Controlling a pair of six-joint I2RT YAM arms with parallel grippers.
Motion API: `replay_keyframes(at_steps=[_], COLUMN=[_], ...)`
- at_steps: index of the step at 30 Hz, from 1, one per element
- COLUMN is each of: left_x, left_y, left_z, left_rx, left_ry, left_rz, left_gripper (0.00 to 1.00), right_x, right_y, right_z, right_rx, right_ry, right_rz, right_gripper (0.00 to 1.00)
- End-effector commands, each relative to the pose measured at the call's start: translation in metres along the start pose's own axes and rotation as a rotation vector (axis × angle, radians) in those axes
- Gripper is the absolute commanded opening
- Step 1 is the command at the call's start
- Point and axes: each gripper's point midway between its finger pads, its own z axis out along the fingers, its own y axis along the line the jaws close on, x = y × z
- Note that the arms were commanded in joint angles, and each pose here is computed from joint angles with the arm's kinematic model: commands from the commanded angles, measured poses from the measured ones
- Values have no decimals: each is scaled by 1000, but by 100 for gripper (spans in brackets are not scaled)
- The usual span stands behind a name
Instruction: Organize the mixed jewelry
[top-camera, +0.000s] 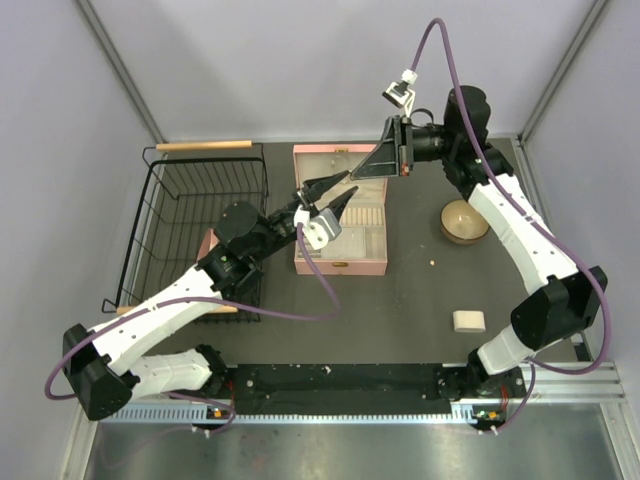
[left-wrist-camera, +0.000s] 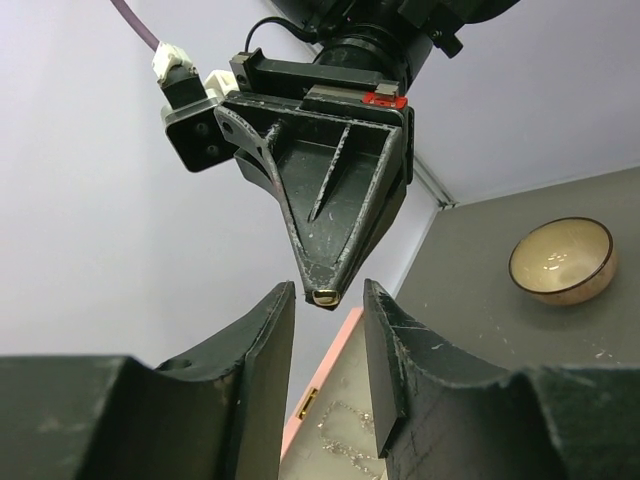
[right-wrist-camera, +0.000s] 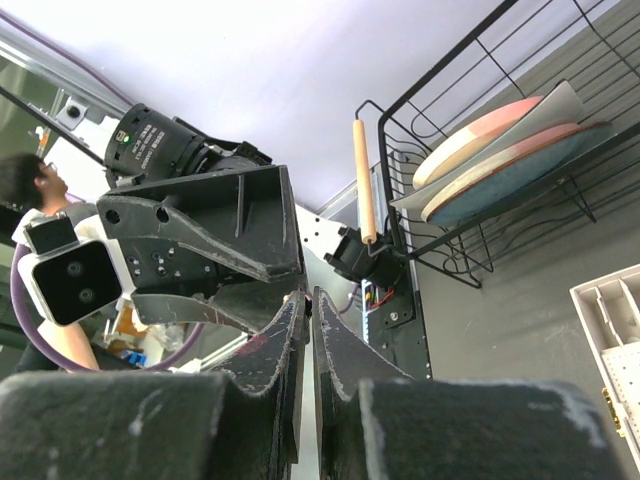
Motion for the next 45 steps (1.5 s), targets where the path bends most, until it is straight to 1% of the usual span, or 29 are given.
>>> replay_keyframes(at_steps=[1,8,16,24,33,45], left_x=[-31,-26,-28,-23,-22,-19], left_y=[24,20,21,16,13,5], left_z=[2,1,3,2,4,3], left_rx=[-63,-55,-57,-46,-34,-14], left_ry=[-87,-74,-82,-72,-76,-71], left_rz=[41,40,35,25,23,18], left_gripper=[39,36,32,26,25,11], right_x=[0,1,2,2,2,3], right_y=[24,26,28,31,32,34], right_z=[0,-1,-1,-2,0,-1], right_rx=[-25,-24,-25,-27,-31,-35], right_ry=[-6,-8,-9,-9,-6,-4], right_rz=[-81,-87,-89,-96,-97,-97], right_gripper=[5,5,5,5,5,5])
